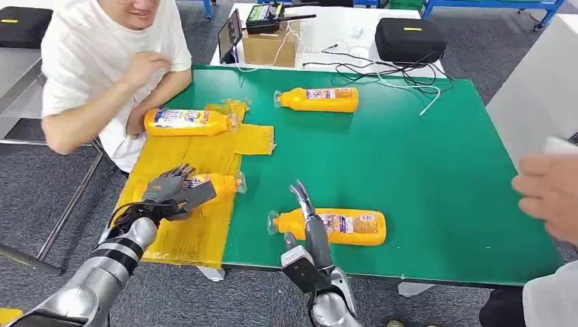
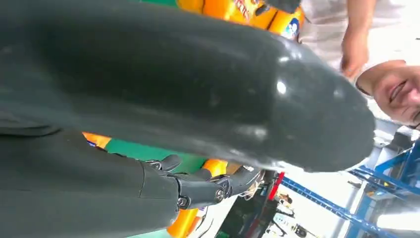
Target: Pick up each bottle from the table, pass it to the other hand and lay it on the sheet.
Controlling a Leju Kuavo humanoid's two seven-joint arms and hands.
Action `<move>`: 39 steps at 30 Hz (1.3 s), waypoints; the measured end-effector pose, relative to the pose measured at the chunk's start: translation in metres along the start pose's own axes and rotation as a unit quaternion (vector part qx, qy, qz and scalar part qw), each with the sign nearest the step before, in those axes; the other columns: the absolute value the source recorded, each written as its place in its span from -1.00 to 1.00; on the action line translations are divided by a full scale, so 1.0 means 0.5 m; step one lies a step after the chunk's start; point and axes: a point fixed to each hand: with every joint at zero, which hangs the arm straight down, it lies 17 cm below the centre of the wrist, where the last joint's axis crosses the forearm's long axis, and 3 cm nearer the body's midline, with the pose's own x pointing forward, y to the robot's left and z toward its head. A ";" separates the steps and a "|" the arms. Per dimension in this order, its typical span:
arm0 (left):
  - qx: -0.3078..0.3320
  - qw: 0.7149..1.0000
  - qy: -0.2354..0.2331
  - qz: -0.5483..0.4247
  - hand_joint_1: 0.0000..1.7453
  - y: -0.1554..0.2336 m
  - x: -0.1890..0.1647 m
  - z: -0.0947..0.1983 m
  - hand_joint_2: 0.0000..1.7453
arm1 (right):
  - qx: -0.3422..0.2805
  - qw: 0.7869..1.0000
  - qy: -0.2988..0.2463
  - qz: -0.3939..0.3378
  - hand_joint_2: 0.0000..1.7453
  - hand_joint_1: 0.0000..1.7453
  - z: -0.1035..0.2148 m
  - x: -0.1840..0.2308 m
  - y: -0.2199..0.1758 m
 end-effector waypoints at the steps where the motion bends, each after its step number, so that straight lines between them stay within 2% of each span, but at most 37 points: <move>1: -0.008 1.000 -0.012 0.019 -1.00 -0.004 0.010 0.003 1.00 | 0.000 1.000 -0.001 -0.001 -1.00 -1.00 0.002 0.001 0.001; 7: -0.019 0.988 -0.085 0.129 -1.00 -0.004 0.062 0.036 1.00 | 0.001 1.000 -0.004 -0.005 -1.00 -1.00 0.005 0.001 0.004; 15: 0.080 0.948 -0.183 0.248 -1.00 0.043 0.156 0.120 1.00 | -0.004 1.000 0.001 -0.001 -1.00 -1.00 0.012 -0.005 0.003; 21: 0.108 0.893 -0.299 0.318 -1.00 0.102 0.268 0.216 1.00 | -0.002 0.998 -0.024 0.057 -1.00 -1.00 0.021 0.003 0.001; 22: 0.110 0.885 -0.313 0.327 -1.00 0.109 0.282 0.230 1.00 | -0.003 0.997 -0.033 0.071 1.00 -1.00 0.022 0.006 -0.001; 24: 0.115 0.863 -0.348 0.347 -1.00 0.132 0.315 0.268 1.00 | -0.006 0.992 -0.057 0.115 1.00 -1.00 0.025 0.014 -0.011; 27: 0.123 0.831 -0.392 0.374 -1.00 0.168 0.347 0.320 1.00 | 0.015 0.972 -0.095 0.213 1.00 -1.00 0.033 0.018 -0.025; 29: 0.119 0.792 -0.426 0.420 -1.00 0.198 0.367 0.366 1.00 | 0.021 0.958 -0.107 0.265 1.00 -1.00 0.038 0.013 -0.054; 32: 0.094 0.733 -0.460 0.492 -1.00 0.223 0.384 0.431 1.00 | -0.005 0.949 -0.096 0.301 1.00 -1.00 0.037 0.005 -0.126; 34: 0.100 0.726 -0.458 0.503 -1.00 0.226 0.381 0.454 1.00 | -0.019 0.942 -0.080 0.326 1.00 -1.00 0.040 -0.005 -0.173; 36: 0.127 0.740 -0.430 0.502 -1.00 0.219 0.360 0.459 1.00 | -0.019 0.934 -0.044 0.353 1.00 -1.00 0.052 -0.037 -0.215; 39: 0.143 0.742 -0.416 0.506 -1.00 0.212 0.347 0.473 1.00 | -0.026 0.928 -0.025 0.371 1.00 -1.00 0.069 -0.054 -0.256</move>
